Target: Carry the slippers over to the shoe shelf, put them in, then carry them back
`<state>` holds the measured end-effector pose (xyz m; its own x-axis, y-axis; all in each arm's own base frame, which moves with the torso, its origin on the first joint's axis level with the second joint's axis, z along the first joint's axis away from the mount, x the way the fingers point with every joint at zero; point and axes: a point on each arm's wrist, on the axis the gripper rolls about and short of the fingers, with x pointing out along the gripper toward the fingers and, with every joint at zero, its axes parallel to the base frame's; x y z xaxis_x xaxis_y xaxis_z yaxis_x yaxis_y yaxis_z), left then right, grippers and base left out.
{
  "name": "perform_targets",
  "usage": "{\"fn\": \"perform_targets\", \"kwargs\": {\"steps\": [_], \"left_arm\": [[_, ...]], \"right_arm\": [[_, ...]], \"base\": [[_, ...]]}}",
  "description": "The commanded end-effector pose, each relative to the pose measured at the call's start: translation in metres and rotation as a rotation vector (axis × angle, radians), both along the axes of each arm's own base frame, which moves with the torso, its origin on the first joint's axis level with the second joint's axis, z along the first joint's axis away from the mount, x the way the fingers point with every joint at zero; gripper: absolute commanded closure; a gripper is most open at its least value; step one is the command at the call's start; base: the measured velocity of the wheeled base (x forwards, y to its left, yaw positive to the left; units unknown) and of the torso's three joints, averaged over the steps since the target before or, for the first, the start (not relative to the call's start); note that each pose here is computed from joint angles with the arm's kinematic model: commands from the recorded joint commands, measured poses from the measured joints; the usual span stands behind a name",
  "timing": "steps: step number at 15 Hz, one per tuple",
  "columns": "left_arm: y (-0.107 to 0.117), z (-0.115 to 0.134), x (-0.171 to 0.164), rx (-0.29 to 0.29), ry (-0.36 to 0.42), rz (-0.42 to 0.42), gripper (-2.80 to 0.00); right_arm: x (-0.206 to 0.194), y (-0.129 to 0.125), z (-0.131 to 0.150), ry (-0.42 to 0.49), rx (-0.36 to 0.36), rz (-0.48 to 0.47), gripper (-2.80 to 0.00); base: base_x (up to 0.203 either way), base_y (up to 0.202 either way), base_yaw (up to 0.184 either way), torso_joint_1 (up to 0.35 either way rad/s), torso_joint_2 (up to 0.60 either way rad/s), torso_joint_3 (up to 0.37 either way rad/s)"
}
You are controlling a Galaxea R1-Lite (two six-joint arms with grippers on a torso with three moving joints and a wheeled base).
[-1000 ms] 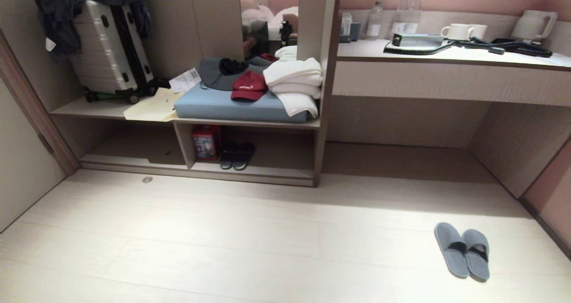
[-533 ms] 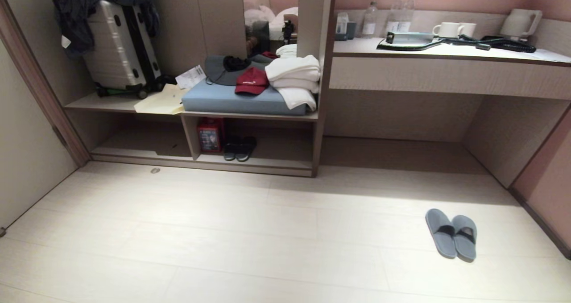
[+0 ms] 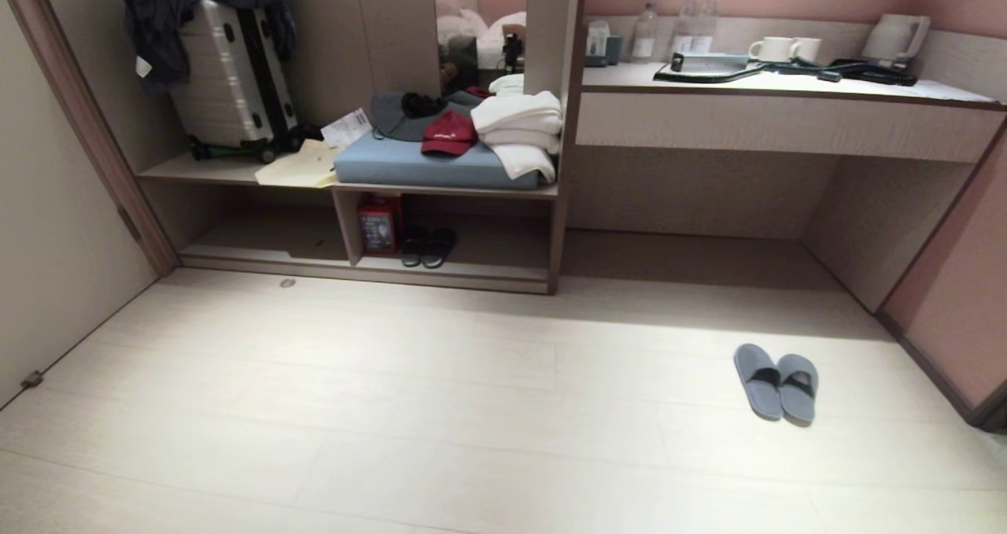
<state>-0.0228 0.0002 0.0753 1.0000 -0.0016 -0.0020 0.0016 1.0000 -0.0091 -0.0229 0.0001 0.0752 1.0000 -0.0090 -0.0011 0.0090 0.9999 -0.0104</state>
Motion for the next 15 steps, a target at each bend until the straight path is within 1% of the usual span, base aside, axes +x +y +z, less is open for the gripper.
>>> {"fn": "perform_targets", "kwargs": {"steps": [1,15], "left_arm": [[0.0,-0.0004,0.0001,0.0,0.001,0.0,0.0],[0.0,-0.0004,0.0001,0.0,0.001,0.0,0.0]], "right_arm": [[-0.0001,0.0,-0.0006,-0.001,-0.002,0.0,0.0],[-0.0001,0.0001,-0.0006,-0.001,-0.01,0.003,0.0]], "base": [[-0.18,0.0,0.001,0.004,0.0,0.001],[-0.192,0.0,0.0,0.002,0.0,0.002]]}}
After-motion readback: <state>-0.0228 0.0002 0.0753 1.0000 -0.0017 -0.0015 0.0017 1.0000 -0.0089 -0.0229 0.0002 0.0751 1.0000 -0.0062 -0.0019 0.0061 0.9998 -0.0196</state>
